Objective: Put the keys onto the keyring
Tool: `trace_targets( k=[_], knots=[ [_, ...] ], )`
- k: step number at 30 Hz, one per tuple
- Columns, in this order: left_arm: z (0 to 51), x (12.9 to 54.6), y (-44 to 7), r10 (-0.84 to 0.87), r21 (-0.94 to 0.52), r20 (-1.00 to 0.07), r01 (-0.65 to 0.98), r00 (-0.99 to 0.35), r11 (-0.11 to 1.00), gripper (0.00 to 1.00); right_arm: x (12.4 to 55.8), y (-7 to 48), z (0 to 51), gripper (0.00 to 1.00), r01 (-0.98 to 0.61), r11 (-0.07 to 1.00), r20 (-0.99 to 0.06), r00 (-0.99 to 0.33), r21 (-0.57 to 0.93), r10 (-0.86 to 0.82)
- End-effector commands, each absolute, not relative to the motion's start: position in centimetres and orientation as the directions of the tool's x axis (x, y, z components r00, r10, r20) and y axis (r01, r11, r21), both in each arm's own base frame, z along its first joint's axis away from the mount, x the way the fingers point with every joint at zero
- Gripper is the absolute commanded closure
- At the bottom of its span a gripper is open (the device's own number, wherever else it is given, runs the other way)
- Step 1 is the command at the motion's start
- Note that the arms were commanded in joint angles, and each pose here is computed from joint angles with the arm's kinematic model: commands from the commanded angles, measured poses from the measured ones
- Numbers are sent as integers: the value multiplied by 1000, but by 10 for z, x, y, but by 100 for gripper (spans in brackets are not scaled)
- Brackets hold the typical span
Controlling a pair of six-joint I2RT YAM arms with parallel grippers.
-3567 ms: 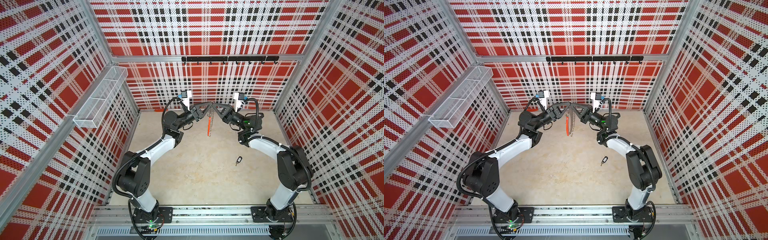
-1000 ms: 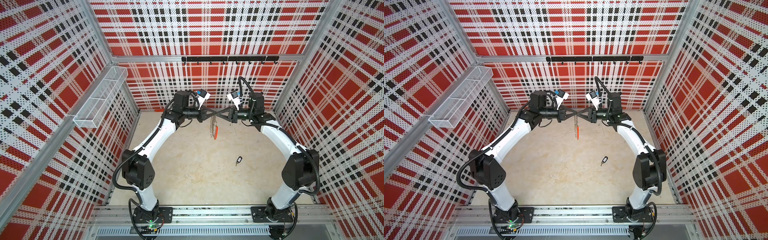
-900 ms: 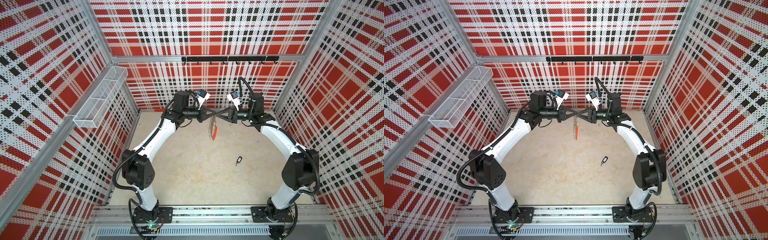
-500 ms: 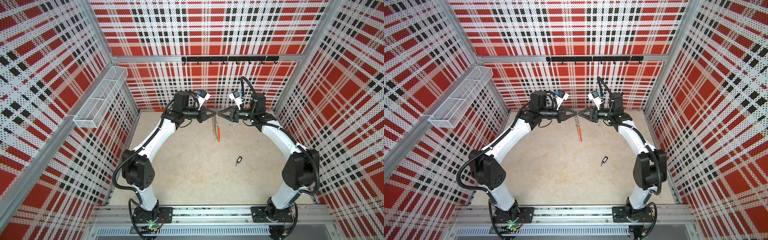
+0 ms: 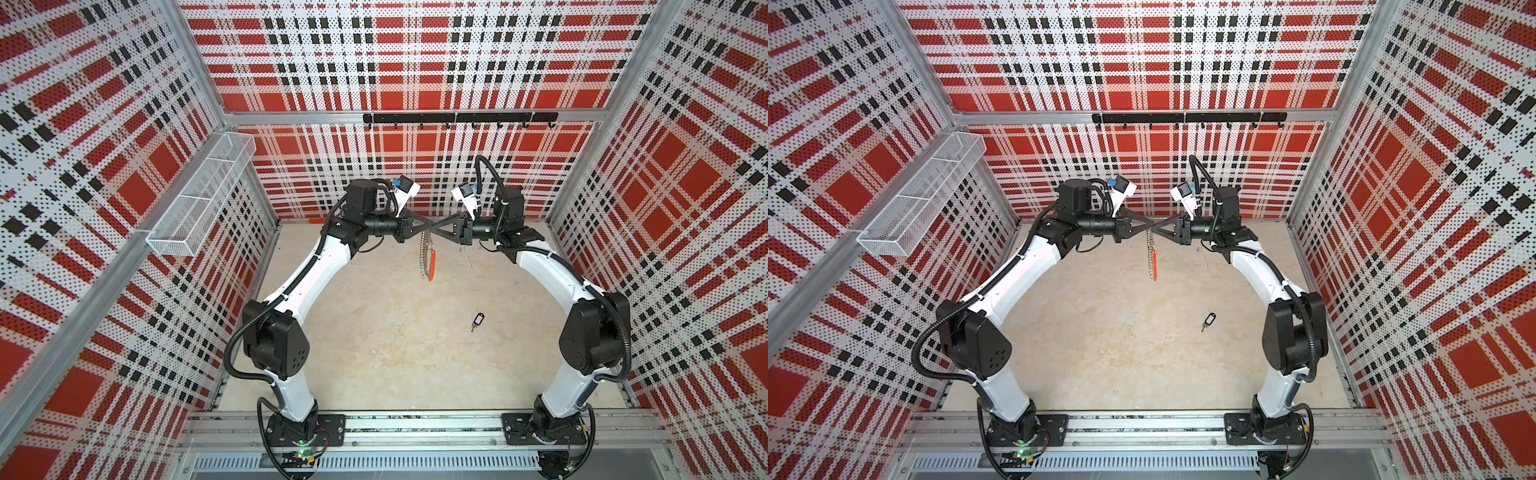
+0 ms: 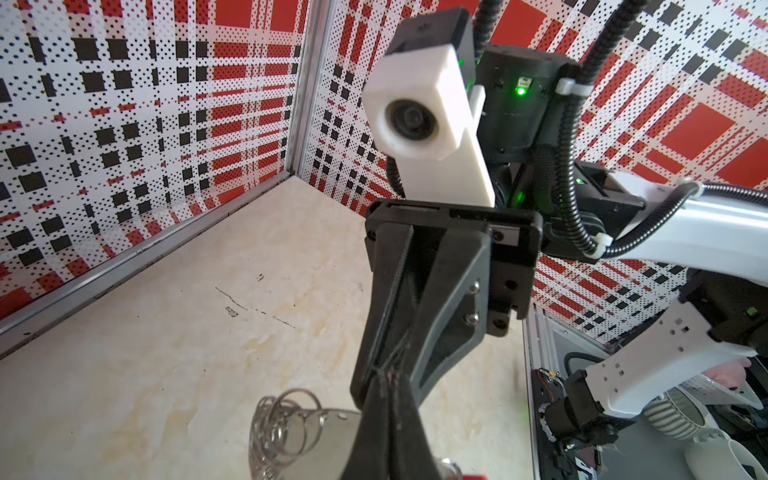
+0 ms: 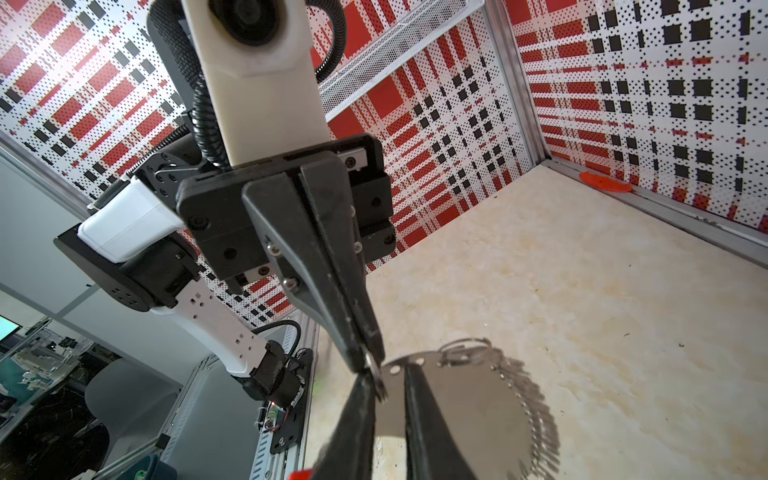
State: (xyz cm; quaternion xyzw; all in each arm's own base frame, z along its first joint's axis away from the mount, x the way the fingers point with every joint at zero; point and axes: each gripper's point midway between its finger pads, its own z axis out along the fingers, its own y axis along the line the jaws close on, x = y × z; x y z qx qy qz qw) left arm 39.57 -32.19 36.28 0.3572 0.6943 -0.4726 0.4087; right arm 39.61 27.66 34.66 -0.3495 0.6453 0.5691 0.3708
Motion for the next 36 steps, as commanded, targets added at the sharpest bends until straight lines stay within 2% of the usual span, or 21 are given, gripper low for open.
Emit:
trace_targets(
  k=[1, 14, 17, 20, 27, 29, 31, 33, 36],
  knots=[
    [389, 383, -323, 91, -323, -930, 911, -355, 256, 100, 392, 277, 359, 81, -900, 90, -903, -429, 427, -13],
    [385, 382, -322, 95, -329, -927, 910, -362, 254, 100, 396, 272, 362, 83, -897, 94, -901, -433, 431, 4],
    [384, 383, -322, 96, -329, -927, 910, -362, 254, 100, 397, 273, 361, 88, -896, 90, -899, -437, 436, 3],
    [384, 384, -323, 95, -329, -927, 909, -362, 254, 100, 396, 274, 360, 100, -894, 82, -897, -442, 441, 1],
    [388, 391, -322, 75, -341, -926, 903, -371, 262, 100, 398, 276, 363, 100, -895, 85, -898, -438, 439, 26],
    [395, 399, -316, 32, -356, -924, 887, -381, 293, 69, 402, 276, 366, 100, -895, 109, -901, -429, 433, 59],
    [404, 413, -301, -46, -372, -923, 858, -381, 354, 57, 407, 273, 371, 100, -889, 151, -900, -417, 432, 125],
    [414, 423, -279, -182, -418, -909, 811, -376, 410, 53, 408, 269, 378, 100, -901, 179, -910, -357, 395, 212],
    [428, 412, -244, -405, -471, -860, 788, -311, 396, 53, 400, 261, 396, 100, -922, 155, -887, -280, 355, 368]
  ],
)
